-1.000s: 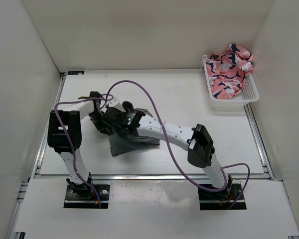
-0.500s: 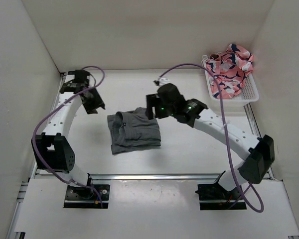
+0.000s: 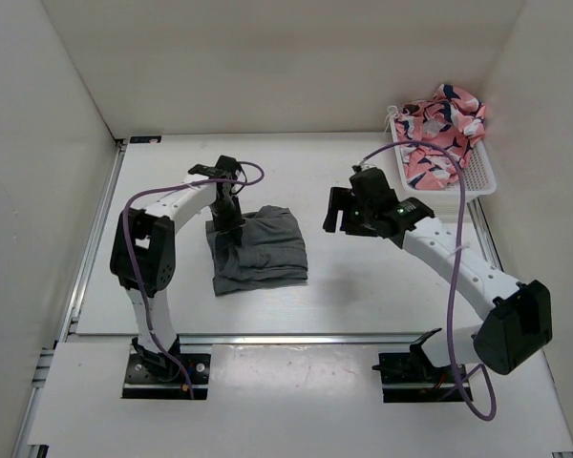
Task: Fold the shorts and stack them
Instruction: Fold the shorts
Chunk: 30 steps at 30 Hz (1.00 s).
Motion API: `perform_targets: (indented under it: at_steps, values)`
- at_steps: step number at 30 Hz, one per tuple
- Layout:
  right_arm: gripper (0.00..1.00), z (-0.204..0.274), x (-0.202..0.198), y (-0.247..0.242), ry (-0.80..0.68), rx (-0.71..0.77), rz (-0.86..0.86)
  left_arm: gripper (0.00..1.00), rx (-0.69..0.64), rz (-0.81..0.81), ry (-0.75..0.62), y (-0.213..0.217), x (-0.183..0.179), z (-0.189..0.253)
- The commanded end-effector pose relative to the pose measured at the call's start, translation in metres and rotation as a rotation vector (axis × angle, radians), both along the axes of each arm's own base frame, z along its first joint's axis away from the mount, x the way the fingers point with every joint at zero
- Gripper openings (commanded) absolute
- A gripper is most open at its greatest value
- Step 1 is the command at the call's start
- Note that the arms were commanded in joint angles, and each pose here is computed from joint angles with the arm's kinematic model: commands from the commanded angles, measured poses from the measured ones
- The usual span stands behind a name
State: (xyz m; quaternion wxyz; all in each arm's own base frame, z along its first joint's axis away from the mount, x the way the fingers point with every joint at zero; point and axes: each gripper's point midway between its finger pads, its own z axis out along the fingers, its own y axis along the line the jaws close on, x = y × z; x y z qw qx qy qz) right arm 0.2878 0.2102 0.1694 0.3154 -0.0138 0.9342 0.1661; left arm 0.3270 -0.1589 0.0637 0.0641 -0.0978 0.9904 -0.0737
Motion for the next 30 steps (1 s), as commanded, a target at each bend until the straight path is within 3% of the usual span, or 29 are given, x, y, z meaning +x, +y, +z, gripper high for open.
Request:
perform_targets:
  at_steps: [1, 8, 12, 16, 25, 30]
  values:
    - [0.84, 0.010, 0.002, -0.013, -0.025, 0.021, -0.035, 0.10, -0.041, 0.009, -0.080, -0.002, 0.007, 0.030]
    - [0.84, 0.007, 0.003, -0.014, -0.016, 0.016, -0.029, 0.10, -0.070, 0.037, -0.153, 0.024, -0.007, 0.086]
    - [0.86, 0.004, 0.004, -0.011, -0.013, 0.016, -0.013, 0.10, -0.085, 0.035, -0.088, 0.041, -0.032, 0.074]
    - [1.00, -0.010, 0.006, 0.007, 0.032, 0.050, 0.061, 0.10, -0.071, 0.116, -0.028, 0.064, -0.046, 0.046]
    - [1.00, -0.048, 0.014, 0.126, 0.202, 0.325, 0.384, 0.10, -0.109, 0.244, 0.024, 0.090, -0.055, 0.012]
    - [0.98, -0.067, 0.006, 0.179, 0.235, 0.324, 0.520, 0.10, -0.106, 0.261, 0.031, 0.098, -0.059, 0.009]
